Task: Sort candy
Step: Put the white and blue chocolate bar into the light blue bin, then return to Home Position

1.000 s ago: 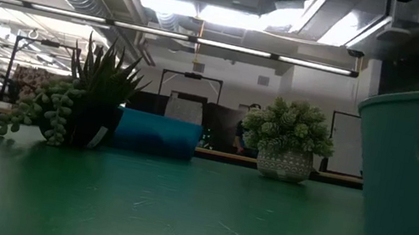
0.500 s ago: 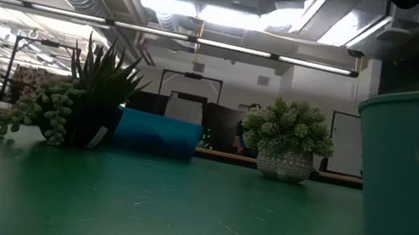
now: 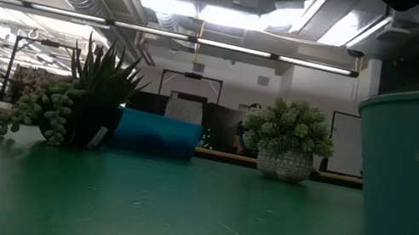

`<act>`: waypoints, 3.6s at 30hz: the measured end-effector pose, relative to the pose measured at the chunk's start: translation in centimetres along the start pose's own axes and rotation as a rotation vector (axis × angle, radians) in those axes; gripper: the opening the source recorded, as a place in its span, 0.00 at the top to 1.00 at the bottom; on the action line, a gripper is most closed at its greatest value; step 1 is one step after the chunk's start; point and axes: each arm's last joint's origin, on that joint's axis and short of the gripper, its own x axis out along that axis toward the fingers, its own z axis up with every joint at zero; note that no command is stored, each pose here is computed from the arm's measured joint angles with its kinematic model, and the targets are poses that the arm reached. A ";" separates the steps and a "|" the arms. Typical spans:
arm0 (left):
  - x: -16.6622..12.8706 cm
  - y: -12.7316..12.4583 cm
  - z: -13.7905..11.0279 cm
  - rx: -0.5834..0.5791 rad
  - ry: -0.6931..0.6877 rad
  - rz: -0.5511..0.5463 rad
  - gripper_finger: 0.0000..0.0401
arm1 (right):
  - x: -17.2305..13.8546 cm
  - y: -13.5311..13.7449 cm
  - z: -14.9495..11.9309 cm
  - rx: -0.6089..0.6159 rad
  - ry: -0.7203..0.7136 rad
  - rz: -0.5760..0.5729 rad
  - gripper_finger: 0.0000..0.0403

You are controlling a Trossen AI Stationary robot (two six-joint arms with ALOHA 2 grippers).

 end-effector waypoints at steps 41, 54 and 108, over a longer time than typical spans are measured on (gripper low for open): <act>-2.1 0.7 0.0 0.003 -0.023 0.015 0.55 | -0.1 -0.3 -0.4 0.071 0.066 0.045 0.55; -14.6 4.3 -1.3 -0.071 -0.283 -0.010 0.55 | -6.6 -1.3 -1.1 0.138 0.232 -0.075 0.98; -15.4 4.8 -24.2 -0.214 -0.756 0.156 0.55 | -8.7 -11.6 -27.7 -0.067 -1.316 -0.754 0.98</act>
